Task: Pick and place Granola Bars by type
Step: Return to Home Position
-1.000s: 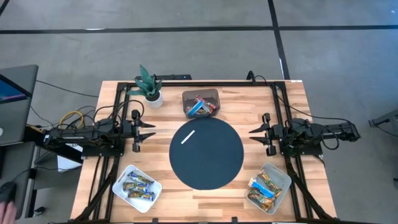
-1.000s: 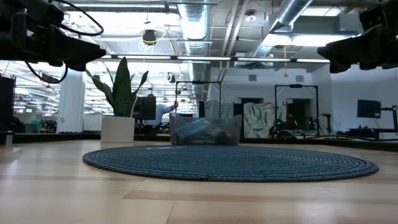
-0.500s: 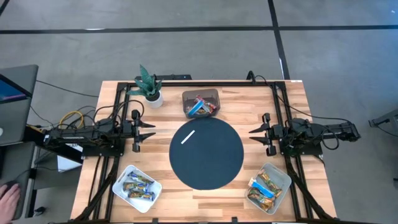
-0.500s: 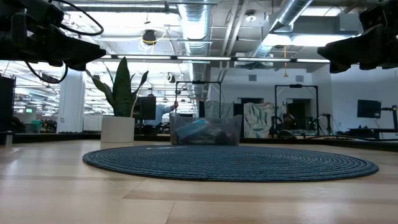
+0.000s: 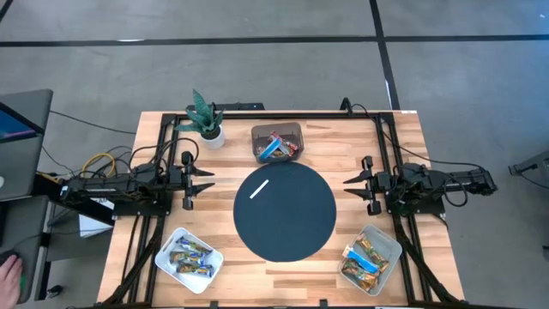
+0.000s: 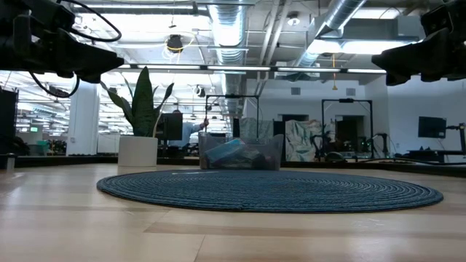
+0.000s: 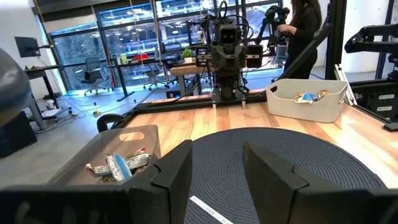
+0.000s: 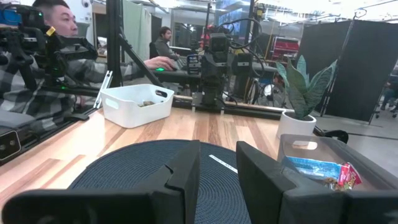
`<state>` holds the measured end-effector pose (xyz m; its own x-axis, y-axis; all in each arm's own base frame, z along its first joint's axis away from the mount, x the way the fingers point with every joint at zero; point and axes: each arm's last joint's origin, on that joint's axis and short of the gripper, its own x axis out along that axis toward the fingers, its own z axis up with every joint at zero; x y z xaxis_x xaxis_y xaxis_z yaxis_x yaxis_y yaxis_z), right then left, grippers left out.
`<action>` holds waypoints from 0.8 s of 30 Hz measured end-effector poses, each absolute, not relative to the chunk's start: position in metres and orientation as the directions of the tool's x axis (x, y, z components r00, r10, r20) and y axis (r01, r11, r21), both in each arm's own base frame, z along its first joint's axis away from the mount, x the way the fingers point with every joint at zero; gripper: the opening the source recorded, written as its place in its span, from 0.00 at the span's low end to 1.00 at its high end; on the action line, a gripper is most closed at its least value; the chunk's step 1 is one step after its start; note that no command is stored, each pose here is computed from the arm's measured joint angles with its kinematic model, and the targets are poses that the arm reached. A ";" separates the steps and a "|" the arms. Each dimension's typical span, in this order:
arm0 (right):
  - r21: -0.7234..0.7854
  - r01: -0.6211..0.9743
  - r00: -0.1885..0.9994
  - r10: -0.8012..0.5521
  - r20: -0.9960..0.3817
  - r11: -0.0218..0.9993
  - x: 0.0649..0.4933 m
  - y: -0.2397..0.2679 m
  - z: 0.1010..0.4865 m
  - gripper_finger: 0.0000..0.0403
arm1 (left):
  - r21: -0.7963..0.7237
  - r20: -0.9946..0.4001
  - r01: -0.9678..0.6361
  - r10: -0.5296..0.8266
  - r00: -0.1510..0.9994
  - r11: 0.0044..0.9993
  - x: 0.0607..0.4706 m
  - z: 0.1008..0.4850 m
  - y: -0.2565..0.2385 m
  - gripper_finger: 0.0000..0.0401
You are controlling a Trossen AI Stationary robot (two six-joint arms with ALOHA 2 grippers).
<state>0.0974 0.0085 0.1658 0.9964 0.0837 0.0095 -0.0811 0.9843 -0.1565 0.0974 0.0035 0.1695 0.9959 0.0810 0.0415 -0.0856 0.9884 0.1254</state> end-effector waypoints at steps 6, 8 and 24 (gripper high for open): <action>-0.157 -0.081 0.996 0.084 0.010 0.984 0.097 0.009 0.166 0.24 | 0.128 0.041 -0.086 0.081 0.996 0.988 0.097 0.170 0.004 0.34; -0.156 -0.081 0.996 0.084 0.010 0.984 0.097 0.009 0.166 0.24 | 0.124 0.042 -0.085 0.081 0.996 0.989 0.097 0.170 0.004 0.34; -0.156 -0.081 0.996 0.083 0.009 0.984 0.097 0.008 0.166 0.24 | 0.124 0.041 -0.085 0.081 0.996 0.989 0.097 0.170 0.004 0.34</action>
<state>0.0975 0.0085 0.1657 0.9965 0.0834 0.0094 -0.0810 0.9844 -0.1563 0.0974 0.0035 0.1695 0.9959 0.0808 0.0414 -0.0853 0.9886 0.1244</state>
